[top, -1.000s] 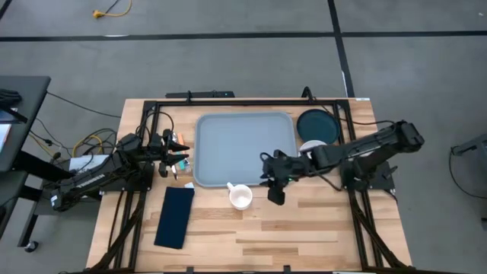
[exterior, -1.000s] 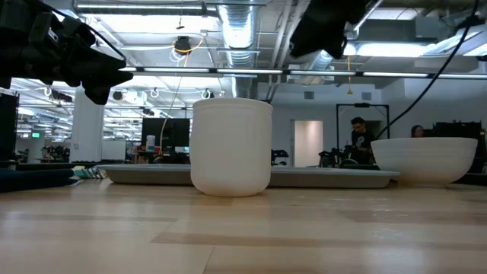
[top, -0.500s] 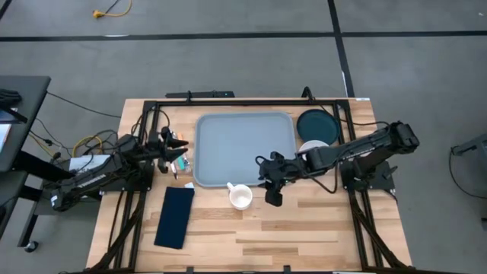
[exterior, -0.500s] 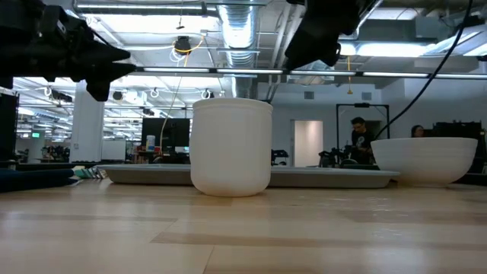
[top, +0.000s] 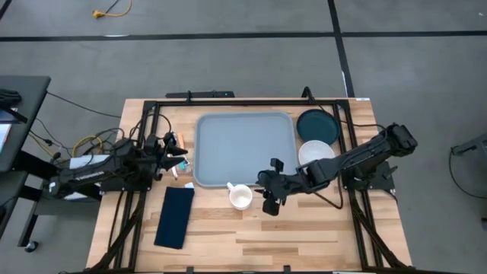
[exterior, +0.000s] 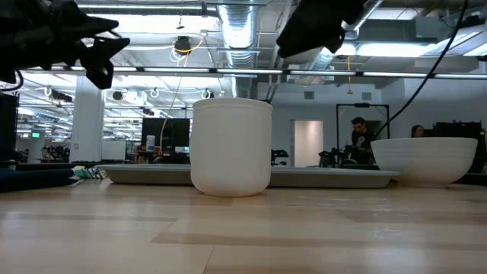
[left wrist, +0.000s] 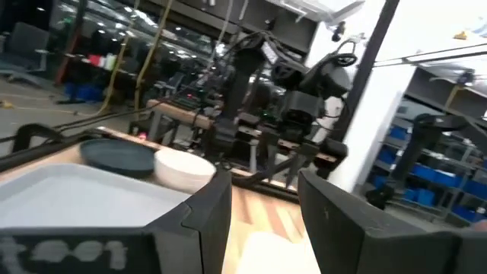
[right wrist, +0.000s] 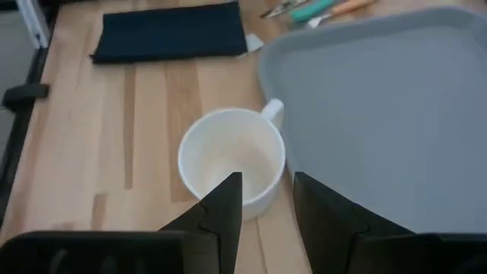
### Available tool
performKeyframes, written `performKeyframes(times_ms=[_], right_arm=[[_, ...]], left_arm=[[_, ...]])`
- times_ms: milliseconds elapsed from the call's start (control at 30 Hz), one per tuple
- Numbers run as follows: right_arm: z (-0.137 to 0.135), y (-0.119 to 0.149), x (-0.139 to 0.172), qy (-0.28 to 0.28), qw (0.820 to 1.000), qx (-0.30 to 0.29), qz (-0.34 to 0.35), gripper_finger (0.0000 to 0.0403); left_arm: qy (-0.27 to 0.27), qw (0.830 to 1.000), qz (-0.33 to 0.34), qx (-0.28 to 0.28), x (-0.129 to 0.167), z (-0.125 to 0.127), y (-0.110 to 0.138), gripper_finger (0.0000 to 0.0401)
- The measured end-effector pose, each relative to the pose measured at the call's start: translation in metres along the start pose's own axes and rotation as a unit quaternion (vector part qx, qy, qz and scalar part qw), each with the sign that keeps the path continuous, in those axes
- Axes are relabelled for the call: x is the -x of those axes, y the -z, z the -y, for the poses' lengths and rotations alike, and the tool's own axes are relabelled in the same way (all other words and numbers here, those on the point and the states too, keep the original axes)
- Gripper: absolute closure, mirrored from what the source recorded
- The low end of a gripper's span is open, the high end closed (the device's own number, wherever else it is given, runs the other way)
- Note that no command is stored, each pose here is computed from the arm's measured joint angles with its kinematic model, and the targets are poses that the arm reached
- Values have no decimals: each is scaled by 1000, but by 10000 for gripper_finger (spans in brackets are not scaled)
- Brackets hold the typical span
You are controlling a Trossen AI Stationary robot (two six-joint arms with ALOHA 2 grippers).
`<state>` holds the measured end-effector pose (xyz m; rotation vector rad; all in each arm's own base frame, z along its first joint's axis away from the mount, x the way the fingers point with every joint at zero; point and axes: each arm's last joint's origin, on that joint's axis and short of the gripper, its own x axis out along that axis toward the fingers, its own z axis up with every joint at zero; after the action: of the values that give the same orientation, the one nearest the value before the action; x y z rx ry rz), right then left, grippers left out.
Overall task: Set up tray
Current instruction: Put the white cup on the top left corner of the gray tray
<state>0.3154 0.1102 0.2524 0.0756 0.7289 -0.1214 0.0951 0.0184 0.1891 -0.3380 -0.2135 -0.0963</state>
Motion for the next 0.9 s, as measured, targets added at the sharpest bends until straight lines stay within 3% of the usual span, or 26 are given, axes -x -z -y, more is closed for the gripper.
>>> performKeyframes(times_ms=[333,500,733,833,900], right_arm=[[-15,8,6,25,1000,2,13,290],[-13,16,7,42,999,10,-23,290],[-7,25,9,85,994,33,-62,290],[-5,35,13,105,985,86,-103,290],[-2,42,17,155,974,113,-123,290]], left_arm=[[-76,994,-72,40,-16,3,20,260],[-61,993,-90,43,-34,11,11,260],[-83,984,-149,45,-77,16,0,260],[-71,979,-184,51,-100,16,-2,260],[-57,974,-210,57,-115,17,-2,260]])
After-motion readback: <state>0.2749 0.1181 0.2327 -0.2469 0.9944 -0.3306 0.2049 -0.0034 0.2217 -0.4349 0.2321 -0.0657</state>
